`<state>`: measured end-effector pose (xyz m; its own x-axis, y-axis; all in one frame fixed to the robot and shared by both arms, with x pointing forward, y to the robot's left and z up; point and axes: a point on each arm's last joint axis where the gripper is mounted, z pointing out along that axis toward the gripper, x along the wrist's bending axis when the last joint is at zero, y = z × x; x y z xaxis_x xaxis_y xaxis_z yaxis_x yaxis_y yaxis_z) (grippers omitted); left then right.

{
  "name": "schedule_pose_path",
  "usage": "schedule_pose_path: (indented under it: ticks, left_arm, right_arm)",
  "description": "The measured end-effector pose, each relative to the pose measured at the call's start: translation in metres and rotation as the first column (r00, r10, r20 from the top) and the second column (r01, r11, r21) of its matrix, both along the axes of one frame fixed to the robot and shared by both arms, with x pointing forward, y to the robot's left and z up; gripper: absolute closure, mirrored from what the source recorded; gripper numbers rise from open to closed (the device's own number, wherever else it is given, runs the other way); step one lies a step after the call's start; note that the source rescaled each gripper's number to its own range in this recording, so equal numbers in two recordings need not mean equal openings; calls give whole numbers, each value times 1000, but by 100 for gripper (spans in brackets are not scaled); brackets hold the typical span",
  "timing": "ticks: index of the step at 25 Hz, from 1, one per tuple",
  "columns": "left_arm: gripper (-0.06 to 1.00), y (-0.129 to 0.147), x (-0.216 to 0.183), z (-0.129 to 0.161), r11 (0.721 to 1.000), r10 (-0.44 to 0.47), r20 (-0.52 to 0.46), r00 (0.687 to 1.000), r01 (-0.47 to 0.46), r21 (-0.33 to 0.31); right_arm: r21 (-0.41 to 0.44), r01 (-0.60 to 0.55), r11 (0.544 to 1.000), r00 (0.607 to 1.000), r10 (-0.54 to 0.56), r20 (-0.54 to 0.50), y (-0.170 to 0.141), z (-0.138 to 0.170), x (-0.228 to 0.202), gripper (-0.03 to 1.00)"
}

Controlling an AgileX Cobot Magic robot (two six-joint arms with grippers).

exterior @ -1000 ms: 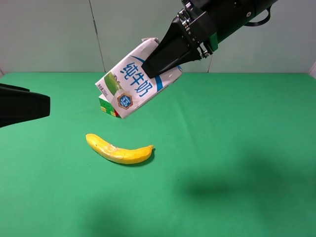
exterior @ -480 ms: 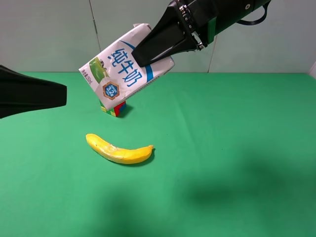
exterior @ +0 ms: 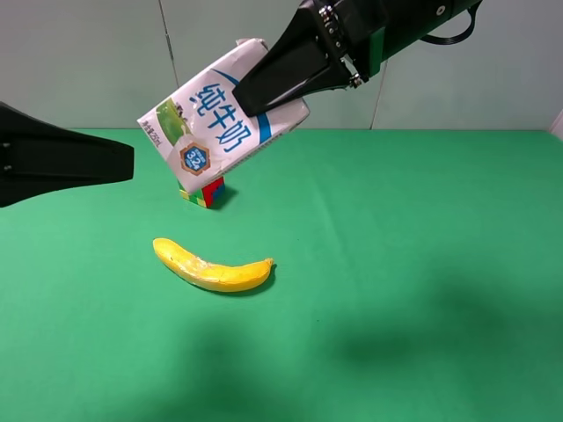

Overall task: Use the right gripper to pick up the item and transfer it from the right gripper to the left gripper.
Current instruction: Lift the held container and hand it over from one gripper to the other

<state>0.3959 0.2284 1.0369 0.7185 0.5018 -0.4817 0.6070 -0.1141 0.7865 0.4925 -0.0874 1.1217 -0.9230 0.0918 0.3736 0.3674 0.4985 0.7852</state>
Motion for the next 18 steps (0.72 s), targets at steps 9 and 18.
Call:
schedule_pose_path:
  ticks: [9,18]
  left_arm:
    - [3,-3,9,-2,996,-26,-4,1000,25,-88]
    - [3,-5,18,-5,985,-44,-22,999,40,-169]
  right_arm:
    - [12,1,1000,1000,-1,-5,1,1,0,96]
    - [40,0,999,1000,1,-7,2,3,0,96]
